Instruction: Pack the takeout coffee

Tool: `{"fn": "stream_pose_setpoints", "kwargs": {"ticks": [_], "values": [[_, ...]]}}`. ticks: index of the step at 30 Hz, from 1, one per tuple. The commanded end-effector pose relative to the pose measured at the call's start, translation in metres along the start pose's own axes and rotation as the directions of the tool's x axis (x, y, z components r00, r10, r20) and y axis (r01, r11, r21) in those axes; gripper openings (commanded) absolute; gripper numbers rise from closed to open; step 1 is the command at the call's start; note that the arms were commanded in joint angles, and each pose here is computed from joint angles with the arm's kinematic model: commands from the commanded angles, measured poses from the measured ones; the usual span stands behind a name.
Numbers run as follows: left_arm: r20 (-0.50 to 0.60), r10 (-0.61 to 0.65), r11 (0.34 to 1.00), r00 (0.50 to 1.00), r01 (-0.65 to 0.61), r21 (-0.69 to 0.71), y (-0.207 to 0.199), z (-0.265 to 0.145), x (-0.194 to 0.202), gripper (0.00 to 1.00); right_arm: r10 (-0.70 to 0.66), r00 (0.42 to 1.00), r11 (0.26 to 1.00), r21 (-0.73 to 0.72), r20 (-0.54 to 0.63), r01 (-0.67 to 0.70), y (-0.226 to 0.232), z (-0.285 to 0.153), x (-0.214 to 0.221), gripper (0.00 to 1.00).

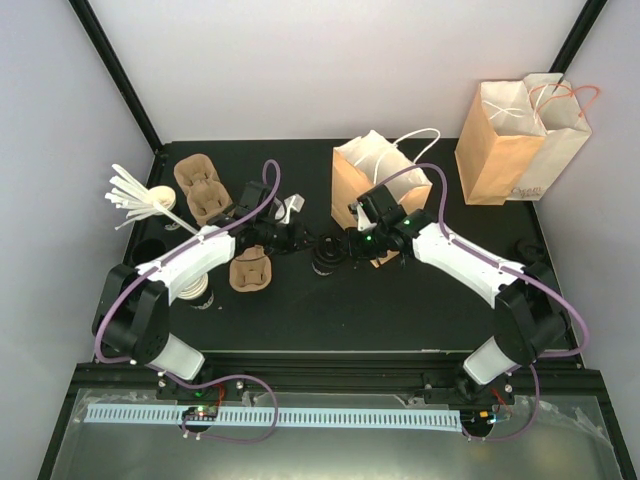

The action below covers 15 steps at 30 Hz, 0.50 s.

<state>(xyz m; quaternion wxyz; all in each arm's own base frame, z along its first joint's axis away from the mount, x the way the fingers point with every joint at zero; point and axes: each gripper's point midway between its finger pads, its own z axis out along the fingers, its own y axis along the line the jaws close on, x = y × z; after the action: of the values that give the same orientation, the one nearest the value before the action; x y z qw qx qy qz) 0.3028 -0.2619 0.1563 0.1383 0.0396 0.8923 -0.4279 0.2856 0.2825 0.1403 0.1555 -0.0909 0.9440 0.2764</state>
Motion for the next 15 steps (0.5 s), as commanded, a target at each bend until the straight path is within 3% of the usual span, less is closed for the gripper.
{"fn": "stream_pose_setpoints", "kwargs": {"ticks": [1, 15], "values": [[-0.012, 0.022, 1.0, 1.0, -0.022, 0.0, 0.0, 0.002, -0.004, 0.22, 0.005, 0.999, 0.999, -0.035, 0.05, -0.004, 0.009, -0.006, -0.007, 0.24], [-0.041, -0.008, 1.0, 0.999, 0.007, -0.029, 0.018, 0.01, -0.001, 0.22, 0.017, 0.999, 0.999, -0.031, 0.048, -0.015, 0.007, 0.006, -0.012, 0.24]]}}
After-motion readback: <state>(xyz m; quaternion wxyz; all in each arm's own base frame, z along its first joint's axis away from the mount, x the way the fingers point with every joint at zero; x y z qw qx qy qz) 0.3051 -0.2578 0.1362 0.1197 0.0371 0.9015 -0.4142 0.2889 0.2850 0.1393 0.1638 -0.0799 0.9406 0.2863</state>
